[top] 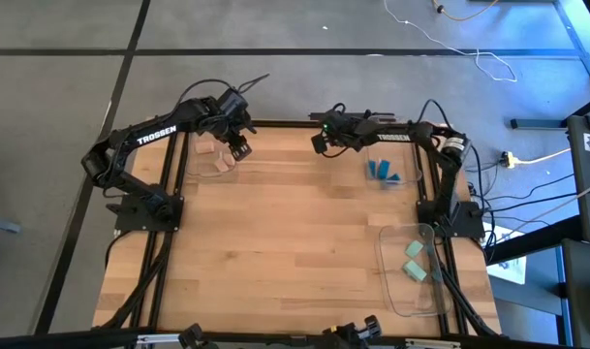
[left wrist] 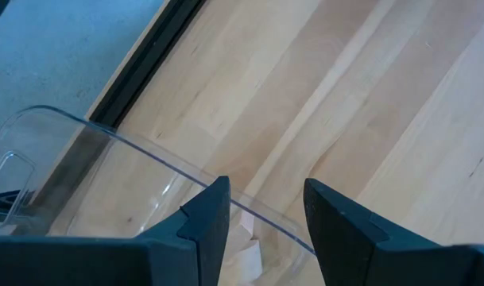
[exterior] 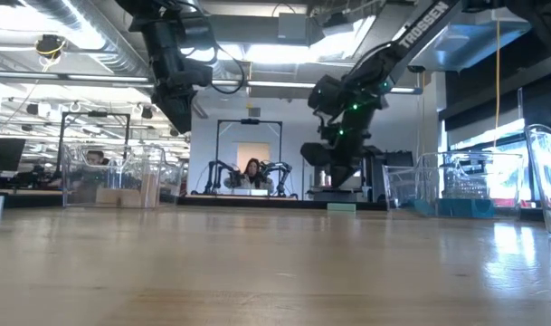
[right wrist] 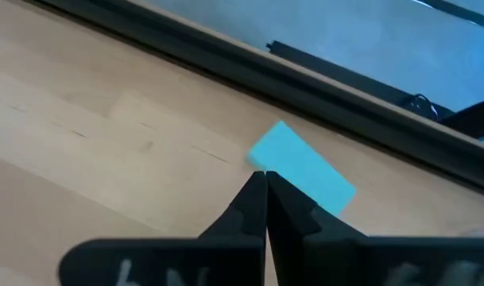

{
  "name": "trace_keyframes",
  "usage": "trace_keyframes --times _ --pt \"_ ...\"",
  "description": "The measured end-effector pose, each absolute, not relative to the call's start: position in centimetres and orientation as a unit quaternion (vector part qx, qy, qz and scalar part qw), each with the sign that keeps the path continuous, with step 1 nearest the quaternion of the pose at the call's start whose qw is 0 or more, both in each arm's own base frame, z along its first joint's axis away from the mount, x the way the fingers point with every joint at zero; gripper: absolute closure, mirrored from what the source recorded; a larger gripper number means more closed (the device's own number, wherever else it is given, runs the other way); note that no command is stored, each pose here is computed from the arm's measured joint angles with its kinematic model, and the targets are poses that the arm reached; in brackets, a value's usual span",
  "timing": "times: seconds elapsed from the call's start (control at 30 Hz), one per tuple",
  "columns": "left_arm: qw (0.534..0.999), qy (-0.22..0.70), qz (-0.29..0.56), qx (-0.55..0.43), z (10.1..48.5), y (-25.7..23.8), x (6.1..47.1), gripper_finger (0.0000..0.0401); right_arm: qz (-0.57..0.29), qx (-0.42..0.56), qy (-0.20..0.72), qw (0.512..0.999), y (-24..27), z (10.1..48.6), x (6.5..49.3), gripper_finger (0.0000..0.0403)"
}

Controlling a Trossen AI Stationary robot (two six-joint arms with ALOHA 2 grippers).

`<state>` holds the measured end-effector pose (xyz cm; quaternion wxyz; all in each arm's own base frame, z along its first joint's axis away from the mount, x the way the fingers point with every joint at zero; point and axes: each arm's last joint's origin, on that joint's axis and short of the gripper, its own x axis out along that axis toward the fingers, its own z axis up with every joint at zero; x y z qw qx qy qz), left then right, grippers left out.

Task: Sort & place blocks by color
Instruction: Put the light blue block into the bottom right transparent bin

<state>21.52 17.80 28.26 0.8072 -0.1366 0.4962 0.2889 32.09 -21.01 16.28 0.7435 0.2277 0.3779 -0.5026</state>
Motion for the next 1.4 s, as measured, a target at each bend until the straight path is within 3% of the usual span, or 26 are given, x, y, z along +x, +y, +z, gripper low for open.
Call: trace_keyframes --times 0.87,1.1,1.4 --pt "0.809 0.5 0.282 -0.127 28.3 17.8 21.5 0.0248 -0.519 0.244 0.415 0.707 -23.4 12.9 31.0 0.0403" --pt "0.81 0.502 0.279 -0.121 28.3 17.8 21.5 0.0248 -0.477 0.256 0.431 0.722 -22.8 12.7 31.5 0.0403" --pt "0.81 0.504 0.276 -0.117 28.2 17.8 21.5 0.0248 -0.359 0.248 0.495 0.751 -19.4 12.5 33.0 0.0403"
